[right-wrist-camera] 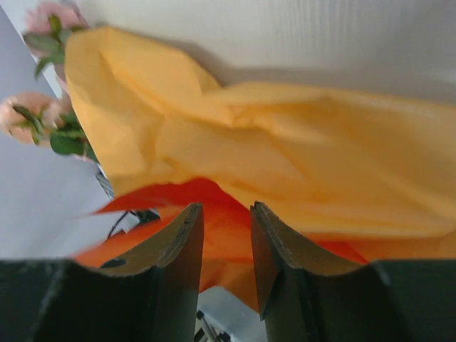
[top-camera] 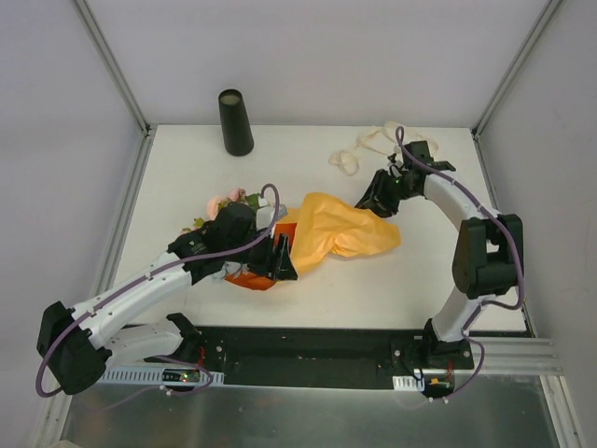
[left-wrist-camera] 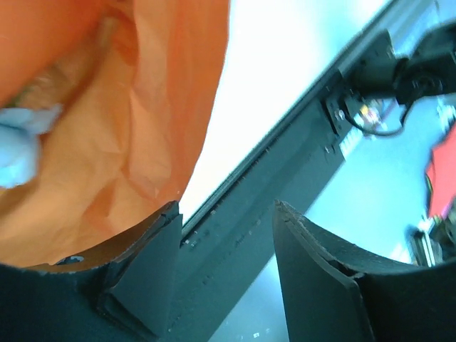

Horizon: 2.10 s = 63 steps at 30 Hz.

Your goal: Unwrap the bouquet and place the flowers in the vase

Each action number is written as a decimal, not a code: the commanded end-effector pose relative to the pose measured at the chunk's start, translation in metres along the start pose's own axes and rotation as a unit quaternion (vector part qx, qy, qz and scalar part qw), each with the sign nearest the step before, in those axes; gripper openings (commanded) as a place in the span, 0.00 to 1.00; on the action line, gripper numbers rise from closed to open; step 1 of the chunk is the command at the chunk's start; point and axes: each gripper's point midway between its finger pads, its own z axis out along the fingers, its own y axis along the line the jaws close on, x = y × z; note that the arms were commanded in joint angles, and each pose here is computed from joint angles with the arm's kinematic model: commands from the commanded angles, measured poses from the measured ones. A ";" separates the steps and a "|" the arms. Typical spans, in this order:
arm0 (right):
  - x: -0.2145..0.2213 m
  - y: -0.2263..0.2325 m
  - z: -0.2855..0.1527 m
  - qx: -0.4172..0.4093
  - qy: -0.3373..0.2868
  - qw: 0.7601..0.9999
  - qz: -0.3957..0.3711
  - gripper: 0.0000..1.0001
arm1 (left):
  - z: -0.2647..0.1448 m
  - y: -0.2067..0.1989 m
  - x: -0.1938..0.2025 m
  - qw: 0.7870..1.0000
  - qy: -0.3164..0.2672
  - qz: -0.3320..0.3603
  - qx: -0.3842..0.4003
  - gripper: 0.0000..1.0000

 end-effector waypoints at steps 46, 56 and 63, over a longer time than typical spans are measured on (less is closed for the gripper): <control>0.043 0.071 -0.135 -0.142 -0.297 0.911 -0.250 0.63 | -0.008 0.010 -0.105 0.998 -0.034 0.005 -0.057 0.57; 0.023 0.085 -0.114 -0.144 -0.227 0.928 -0.258 0.63 | 0.022 0.029 -0.117 0.997 -0.028 0.035 -0.061 0.59; 0.007 0.076 -0.113 -0.094 -0.233 0.950 -0.184 0.61 | 0.021 -0.012 -0.087 0.996 -0.006 0.092 0.010 0.11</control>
